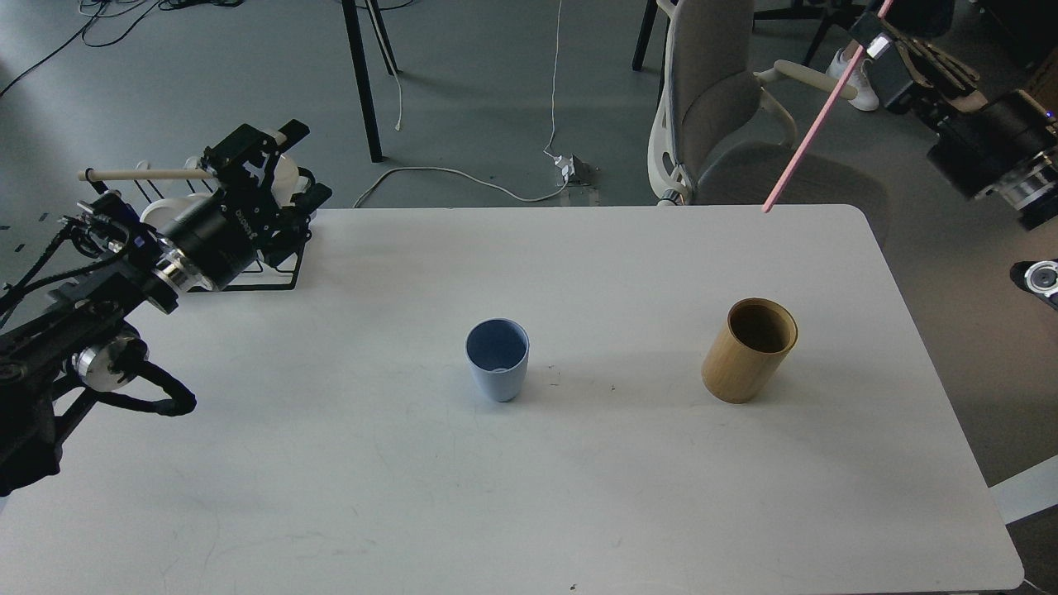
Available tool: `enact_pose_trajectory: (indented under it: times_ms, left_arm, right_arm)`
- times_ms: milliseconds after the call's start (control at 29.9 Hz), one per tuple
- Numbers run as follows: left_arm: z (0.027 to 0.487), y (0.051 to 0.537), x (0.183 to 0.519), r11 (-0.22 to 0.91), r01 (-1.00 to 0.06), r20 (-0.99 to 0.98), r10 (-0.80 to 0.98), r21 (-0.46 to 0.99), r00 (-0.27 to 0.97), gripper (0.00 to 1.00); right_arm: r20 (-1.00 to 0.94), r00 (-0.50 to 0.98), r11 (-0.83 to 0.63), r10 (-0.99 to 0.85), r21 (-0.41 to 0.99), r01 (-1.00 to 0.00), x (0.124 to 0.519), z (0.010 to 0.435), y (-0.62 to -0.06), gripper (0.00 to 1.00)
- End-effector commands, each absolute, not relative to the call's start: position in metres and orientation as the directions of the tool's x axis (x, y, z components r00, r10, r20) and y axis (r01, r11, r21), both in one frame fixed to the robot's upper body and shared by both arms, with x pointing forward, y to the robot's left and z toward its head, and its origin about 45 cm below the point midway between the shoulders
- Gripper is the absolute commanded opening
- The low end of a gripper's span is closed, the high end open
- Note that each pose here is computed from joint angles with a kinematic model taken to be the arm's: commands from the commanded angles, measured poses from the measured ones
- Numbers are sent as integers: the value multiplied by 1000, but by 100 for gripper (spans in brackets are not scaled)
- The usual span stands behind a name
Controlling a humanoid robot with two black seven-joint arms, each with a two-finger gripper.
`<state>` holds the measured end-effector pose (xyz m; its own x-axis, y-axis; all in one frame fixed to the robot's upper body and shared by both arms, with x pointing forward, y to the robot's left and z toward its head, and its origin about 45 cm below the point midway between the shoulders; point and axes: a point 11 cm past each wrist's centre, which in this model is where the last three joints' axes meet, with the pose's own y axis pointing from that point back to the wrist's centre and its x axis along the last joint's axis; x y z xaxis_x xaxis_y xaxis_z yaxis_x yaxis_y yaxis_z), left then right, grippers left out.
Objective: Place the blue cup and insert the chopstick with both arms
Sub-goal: 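Carry the straw over the blue cup and lower it inside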
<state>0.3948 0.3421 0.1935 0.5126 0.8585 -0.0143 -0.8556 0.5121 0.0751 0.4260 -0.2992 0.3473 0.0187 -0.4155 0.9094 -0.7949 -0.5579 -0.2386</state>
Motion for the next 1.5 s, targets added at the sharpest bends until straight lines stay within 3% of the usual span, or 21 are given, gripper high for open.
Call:
enact_pose_trajectory:
  times_ms: [0, 201, 635, 902, 1470]
  left_arm:
    - [168, 357, 379, 479, -867, -34, 877, 135, 479, 95]
    - [152, 362, 366, 463, -870, -50, 886, 170, 462, 95]
    - [148, 359, 364, 465, -869, -60, 885, 172, 462, 95]
    - [150, 359, 365, 462, -871, -60, 886, 168, 459, 95]
    - [150, 361, 366, 453, -877, -76, 892, 161, 446, 95]
  right_arm:
    - [923, 71, -647, -377, -208, -734, 450, 335, -231, 0]
    - [956, 106, -754, -274, -145, -641, 455, 289, -127, 0]
    - [968, 131, -846, -213, -116, -520, 425, 251, -37, 0]
    - [988, 118, -833, -102, -20, -554, 434, 226, -58, 0]
    - [984, 133, -843, -115, -26, -537, 428, 225, -52, 0]
